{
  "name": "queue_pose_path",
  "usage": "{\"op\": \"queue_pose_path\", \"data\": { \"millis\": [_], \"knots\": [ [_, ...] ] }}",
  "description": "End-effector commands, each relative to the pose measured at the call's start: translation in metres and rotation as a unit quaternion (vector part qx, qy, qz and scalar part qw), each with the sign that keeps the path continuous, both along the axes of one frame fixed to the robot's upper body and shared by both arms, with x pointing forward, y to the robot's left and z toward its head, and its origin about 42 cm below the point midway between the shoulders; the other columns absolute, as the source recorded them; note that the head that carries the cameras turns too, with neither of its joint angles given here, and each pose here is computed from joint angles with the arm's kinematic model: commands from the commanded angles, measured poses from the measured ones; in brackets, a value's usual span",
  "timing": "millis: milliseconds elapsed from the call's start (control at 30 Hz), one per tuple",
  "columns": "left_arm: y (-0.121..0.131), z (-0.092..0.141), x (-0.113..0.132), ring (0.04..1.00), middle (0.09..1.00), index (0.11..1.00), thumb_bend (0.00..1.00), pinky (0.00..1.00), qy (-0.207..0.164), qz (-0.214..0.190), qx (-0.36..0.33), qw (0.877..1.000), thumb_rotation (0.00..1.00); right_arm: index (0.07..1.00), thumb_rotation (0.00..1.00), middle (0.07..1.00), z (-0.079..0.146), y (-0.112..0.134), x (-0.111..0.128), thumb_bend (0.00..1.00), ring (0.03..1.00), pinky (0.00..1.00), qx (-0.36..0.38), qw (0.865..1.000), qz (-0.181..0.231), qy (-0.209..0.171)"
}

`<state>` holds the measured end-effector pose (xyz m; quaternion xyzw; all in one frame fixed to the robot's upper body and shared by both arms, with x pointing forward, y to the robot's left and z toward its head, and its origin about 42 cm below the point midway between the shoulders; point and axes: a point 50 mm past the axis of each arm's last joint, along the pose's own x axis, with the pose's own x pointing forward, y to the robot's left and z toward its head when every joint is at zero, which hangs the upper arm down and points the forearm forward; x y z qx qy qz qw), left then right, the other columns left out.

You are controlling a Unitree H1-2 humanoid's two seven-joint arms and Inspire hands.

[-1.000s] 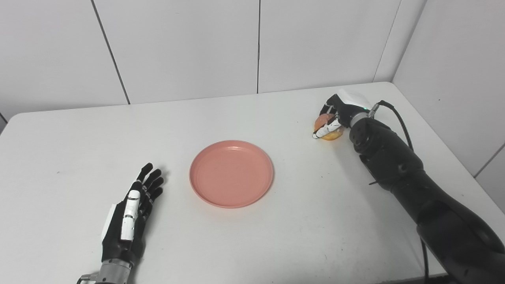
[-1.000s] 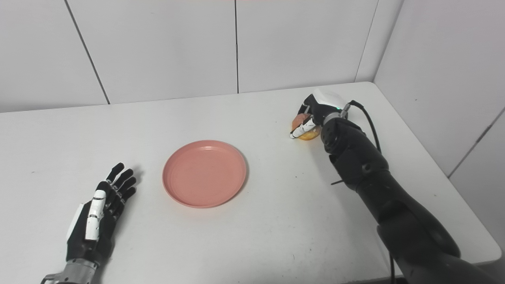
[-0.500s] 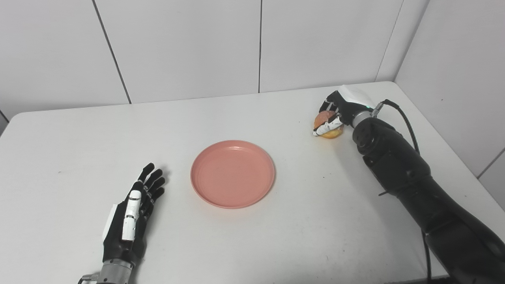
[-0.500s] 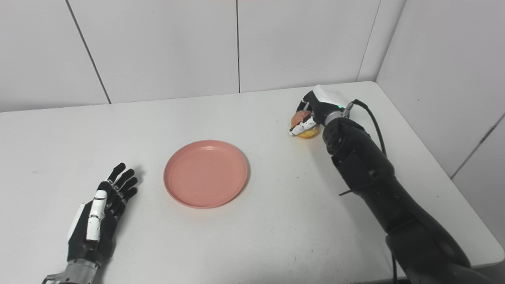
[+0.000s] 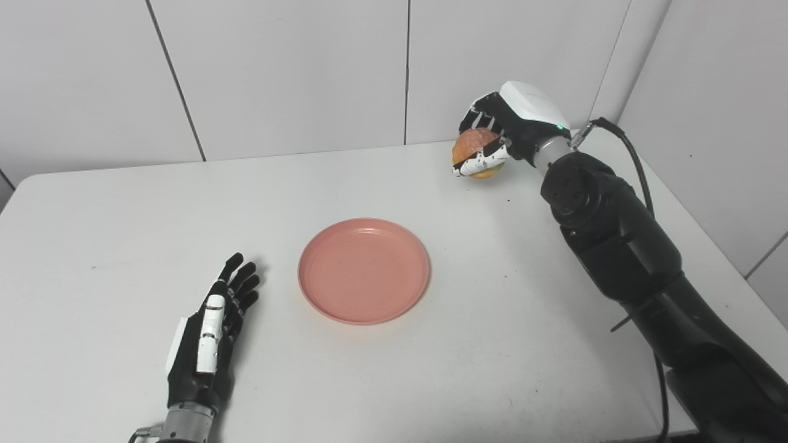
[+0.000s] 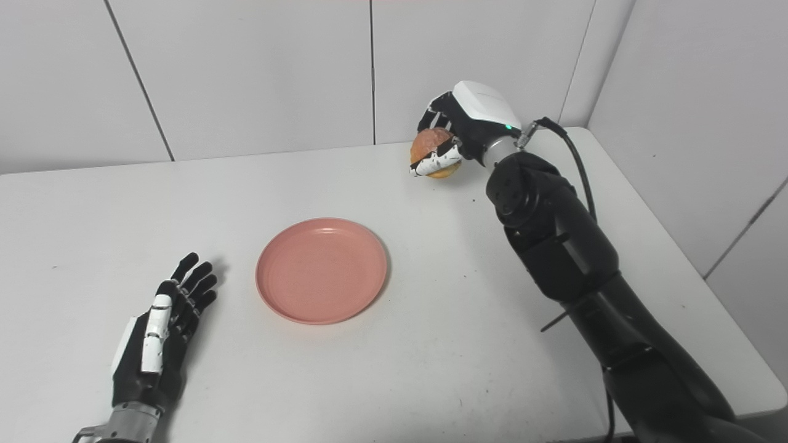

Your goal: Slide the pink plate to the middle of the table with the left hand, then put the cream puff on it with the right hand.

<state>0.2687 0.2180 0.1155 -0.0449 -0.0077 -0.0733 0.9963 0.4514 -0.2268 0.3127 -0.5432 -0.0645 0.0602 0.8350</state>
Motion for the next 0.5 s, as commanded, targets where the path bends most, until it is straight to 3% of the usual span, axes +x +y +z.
{"op": "queue_pose_path", "data": {
  "millis": [0,167,467],
  "knots": [
    [-0.004,0.002,-0.005,0.920,0.917,0.902,0.48,0.95,-0.005,0.006,0.003,1.000,1.00,0.487,0.14,0.452,0.030,0.014,-0.005,0.50,0.377,0.29,0.004,0.999,0.019,-0.041],
    [-0.008,0.001,-0.011,0.922,0.922,0.909,0.50,0.96,-0.013,0.025,0.007,1.000,1.00,0.487,0.14,0.477,0.034,0.042,-0.020,0.49,0.417,0.35,0.017,0.996,0.068,-0.052],
    [-0.021,0.001,-0.016,0.914,0.919,0.915,0.51,0.92,-0.044,0.047,0.044,0.997,1.00,0.490,0.14,0.472,0.029,0.076,-0.032,0.50,0.397,0.32,0.024,0.990,0.131,-0.047]
  ]
}}
